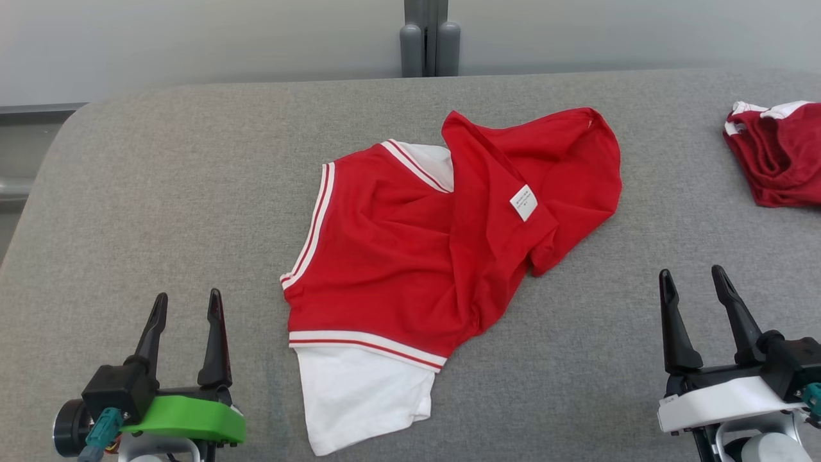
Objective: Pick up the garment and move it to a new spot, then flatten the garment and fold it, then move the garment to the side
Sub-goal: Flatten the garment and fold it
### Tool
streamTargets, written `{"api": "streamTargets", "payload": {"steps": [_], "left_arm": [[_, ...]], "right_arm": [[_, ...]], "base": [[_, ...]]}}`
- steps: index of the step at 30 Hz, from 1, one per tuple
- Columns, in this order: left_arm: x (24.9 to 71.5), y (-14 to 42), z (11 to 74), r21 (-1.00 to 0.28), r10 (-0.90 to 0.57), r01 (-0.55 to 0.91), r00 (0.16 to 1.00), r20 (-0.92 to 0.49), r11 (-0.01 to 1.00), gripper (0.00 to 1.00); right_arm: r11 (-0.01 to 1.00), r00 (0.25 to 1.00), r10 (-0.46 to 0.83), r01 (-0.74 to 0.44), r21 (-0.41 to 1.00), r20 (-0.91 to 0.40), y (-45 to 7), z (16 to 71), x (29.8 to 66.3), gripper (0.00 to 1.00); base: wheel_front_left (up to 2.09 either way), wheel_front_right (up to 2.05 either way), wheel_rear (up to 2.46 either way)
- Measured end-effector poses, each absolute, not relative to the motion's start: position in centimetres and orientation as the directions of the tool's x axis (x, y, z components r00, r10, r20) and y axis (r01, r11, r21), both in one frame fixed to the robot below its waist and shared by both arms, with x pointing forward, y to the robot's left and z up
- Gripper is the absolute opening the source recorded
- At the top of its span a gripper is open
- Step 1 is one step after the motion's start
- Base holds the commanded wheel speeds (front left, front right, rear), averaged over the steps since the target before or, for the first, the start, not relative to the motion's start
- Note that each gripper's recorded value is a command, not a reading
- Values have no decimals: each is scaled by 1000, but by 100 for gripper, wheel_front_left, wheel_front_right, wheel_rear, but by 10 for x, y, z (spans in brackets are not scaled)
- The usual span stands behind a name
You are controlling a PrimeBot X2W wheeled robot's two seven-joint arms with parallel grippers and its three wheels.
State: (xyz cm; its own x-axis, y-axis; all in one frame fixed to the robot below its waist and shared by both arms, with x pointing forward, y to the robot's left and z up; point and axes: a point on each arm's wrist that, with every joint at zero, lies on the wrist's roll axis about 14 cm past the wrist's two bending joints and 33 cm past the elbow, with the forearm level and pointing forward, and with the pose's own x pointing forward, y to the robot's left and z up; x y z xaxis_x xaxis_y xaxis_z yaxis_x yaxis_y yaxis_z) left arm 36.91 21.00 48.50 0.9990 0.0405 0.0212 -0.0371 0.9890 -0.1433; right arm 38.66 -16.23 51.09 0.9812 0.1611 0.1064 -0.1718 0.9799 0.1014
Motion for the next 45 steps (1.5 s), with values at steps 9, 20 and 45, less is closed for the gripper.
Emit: {"api": "streamTargets", "payload": {"steps": [9,20,45], "left_arm": [[368,211,485,-141,41,-38,999,22,989,100],[367,213,486,-140,48,-45,999,24,989,100],[371,218,477,-148,67,-67,998,-6,987,100]], "right_arm": [[978,981,170,-180,107,98,-158,508,386,100],[976,979,182,-191,108,89,-154,505,385,100],[922,923,385,-384,-51,15,-99,506,484,100]], "base": [[0,0,0],[0,0,0],[0,0,0]]}}
